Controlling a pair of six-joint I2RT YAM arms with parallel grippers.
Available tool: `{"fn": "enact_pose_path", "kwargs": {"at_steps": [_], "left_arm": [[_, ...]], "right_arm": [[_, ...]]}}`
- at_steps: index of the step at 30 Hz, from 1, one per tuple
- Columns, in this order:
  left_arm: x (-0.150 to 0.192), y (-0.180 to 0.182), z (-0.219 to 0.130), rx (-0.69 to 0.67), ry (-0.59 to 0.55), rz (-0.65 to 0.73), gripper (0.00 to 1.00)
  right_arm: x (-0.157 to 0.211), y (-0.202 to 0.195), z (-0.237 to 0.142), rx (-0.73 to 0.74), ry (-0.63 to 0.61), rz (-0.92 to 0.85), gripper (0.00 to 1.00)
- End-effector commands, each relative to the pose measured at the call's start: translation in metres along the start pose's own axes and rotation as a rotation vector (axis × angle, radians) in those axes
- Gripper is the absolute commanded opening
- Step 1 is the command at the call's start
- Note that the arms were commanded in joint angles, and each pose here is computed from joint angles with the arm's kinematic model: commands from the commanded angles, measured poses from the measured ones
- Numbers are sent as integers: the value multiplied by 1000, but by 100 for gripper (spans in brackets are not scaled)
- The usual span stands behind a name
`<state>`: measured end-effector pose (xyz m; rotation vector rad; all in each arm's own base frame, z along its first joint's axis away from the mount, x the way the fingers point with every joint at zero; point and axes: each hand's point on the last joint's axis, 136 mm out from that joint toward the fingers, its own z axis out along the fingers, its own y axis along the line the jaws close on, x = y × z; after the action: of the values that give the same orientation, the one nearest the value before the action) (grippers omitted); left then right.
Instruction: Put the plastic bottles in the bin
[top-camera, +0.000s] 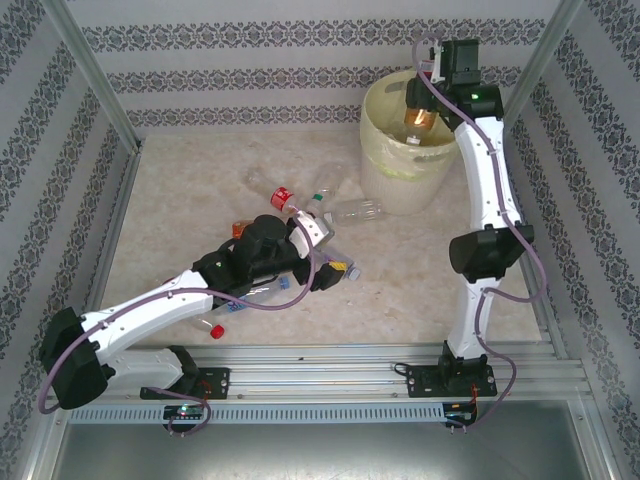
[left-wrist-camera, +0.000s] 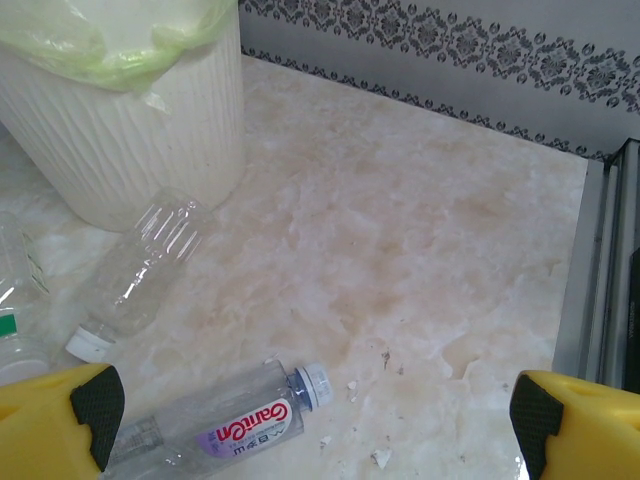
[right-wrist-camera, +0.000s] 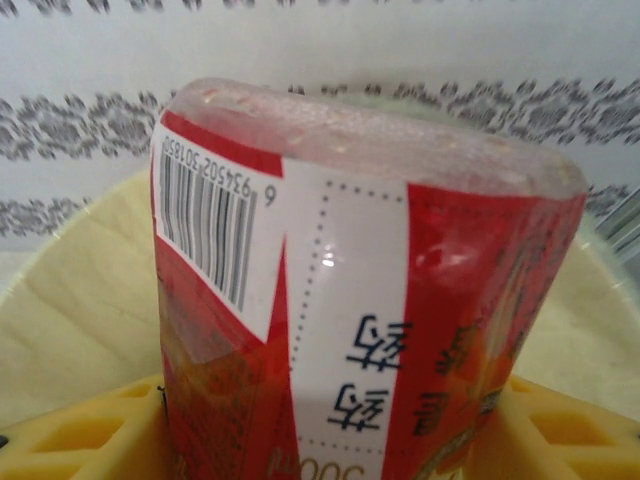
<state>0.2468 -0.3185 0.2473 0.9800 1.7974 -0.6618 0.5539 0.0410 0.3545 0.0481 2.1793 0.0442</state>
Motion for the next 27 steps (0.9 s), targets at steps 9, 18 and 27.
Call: {"fn": "enact_pose_path", "kwargs": {"at_steps": [9,18,27], "left_arm": [[-4,-5,3,12,-9,6,100],[-1,-6,6,19,4,-4,100],[1,-5,8,19,15,-7,100]], "right_arm": [[42,10,22,-50,161,-27,68],[44,12,19,-65,166,-24,78],[18,8,-12,-96,89,53,92]]}}
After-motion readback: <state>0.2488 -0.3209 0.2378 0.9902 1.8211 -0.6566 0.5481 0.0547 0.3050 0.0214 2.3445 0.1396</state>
